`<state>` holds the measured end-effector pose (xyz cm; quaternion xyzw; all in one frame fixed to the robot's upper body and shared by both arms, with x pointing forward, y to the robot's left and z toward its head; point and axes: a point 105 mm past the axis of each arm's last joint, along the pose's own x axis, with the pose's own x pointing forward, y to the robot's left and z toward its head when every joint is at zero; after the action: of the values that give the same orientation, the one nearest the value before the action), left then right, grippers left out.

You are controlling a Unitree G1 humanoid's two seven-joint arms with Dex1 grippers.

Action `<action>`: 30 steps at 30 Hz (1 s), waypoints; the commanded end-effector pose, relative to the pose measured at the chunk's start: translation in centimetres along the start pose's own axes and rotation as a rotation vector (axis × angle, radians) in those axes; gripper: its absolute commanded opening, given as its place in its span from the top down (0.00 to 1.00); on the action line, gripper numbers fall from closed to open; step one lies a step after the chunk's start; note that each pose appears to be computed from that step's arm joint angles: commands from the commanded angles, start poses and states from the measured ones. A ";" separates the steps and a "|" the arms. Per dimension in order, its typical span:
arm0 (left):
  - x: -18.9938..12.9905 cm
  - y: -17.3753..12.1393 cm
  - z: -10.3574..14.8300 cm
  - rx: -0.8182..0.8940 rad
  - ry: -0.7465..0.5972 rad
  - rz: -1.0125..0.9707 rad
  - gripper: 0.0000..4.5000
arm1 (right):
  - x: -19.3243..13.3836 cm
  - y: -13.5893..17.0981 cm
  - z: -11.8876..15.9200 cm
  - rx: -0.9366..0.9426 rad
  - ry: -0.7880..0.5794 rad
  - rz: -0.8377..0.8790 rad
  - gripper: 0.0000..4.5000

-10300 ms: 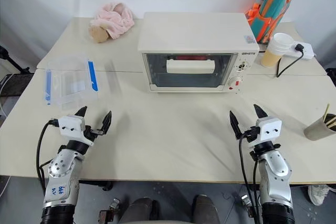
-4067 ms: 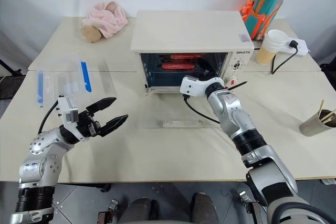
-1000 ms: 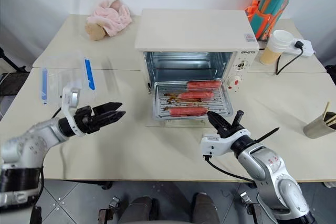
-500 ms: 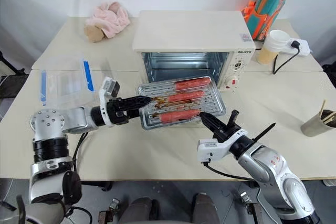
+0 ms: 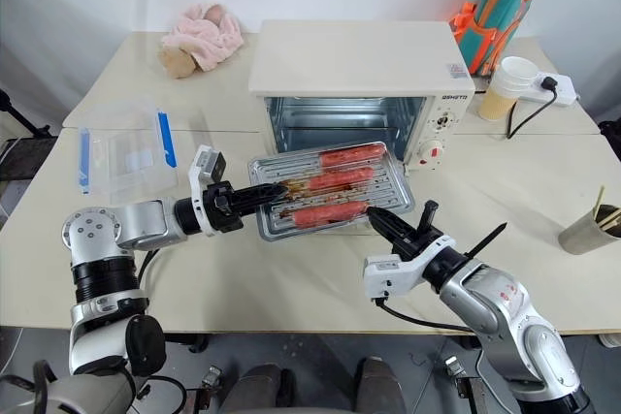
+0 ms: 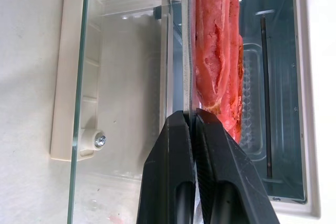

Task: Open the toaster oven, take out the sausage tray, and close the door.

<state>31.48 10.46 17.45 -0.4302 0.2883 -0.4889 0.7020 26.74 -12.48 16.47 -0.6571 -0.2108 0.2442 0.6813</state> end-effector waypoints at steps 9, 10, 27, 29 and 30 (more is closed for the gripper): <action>-0.4 -0.8 0.3 -0.072 -0.023 -0.069 1.00 | -0.6 -1.6 1.1 0.105 -0.076 -0.007 0.59; -0.5 -0.9 0.4 -0.079 -0.029 -0.073 1.00 | -0.7 -1.6 1.0 0.111 -0.077 0.003 0.52; -9.9 -1.5 -0.8 -0.181 0.074 0.043 1.00 | -5.4 2.2 -2.3 0.629 -0.094 0.203 0.20; -11.3 -1.4 -0.8 -0.216 0.056 0.052 1.00 | -5.5 2.3 -3.4 0.648 -0.073 0.195 0.37; -12.0 -1.5 -0.7 -0.232 0.031 0.038 1.00 | -5.5 2.5 -4.3 0.670 -0.045 0.181 0.43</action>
<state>26.14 20.66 16.32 -0.4734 0.4004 -0.4144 0.6662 24.51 -18.27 13.17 -0.4111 -0.0645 0.3888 0.8220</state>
